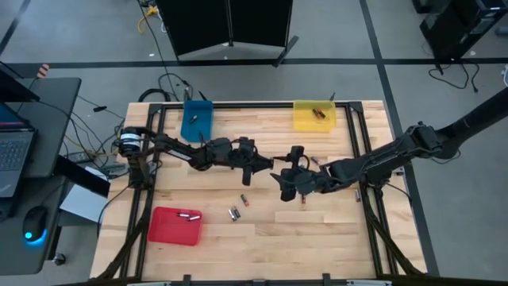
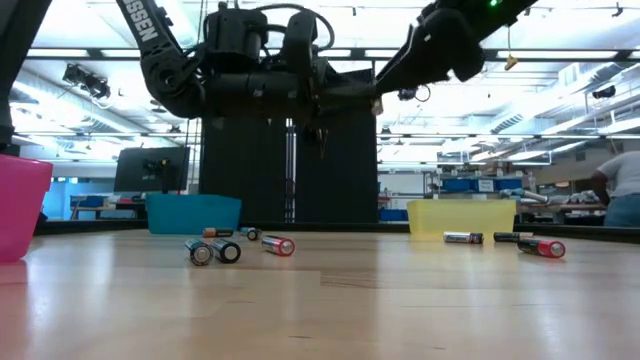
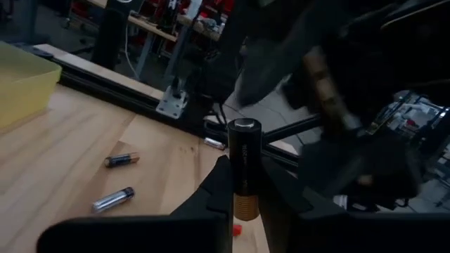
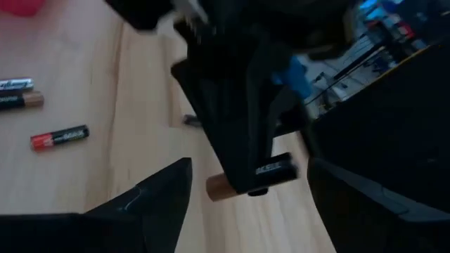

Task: Sort batteries
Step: Put the black battery into the blue bin

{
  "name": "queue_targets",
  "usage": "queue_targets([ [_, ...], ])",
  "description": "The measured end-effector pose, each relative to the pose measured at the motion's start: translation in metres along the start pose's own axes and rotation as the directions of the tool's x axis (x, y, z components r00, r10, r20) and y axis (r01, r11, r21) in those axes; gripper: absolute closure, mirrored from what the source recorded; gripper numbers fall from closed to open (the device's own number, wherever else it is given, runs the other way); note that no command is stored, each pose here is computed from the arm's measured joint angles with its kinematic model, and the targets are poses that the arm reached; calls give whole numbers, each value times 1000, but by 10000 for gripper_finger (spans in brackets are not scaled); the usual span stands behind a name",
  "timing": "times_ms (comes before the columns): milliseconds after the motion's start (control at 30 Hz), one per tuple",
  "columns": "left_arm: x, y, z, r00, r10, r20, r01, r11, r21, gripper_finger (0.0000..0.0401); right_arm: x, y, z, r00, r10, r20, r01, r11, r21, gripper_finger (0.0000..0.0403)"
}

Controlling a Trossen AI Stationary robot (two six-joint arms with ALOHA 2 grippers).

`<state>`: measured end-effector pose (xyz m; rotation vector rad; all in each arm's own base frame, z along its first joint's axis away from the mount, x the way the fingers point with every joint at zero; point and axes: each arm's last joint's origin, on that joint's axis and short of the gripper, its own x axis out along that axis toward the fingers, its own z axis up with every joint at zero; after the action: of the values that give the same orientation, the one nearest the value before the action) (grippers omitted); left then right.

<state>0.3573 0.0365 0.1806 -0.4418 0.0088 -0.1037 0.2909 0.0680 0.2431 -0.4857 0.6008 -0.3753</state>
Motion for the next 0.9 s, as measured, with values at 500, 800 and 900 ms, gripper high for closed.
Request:
queue_targets([
  [500,-62,1,64,926,310,-215,-269,942,200,354,-12,-6,-23,991,-14,-135,28,994,102,230],
  [800,-153,17,93,641,651,-407,-623,751,220,354,1,-2,-48,988,32,-149,-6,985,172,391],
  [900,-175,33,103,516,711,-477,-713,666,221,354,5,-2,-51,991,44,-128,-18,980,201,377],
])
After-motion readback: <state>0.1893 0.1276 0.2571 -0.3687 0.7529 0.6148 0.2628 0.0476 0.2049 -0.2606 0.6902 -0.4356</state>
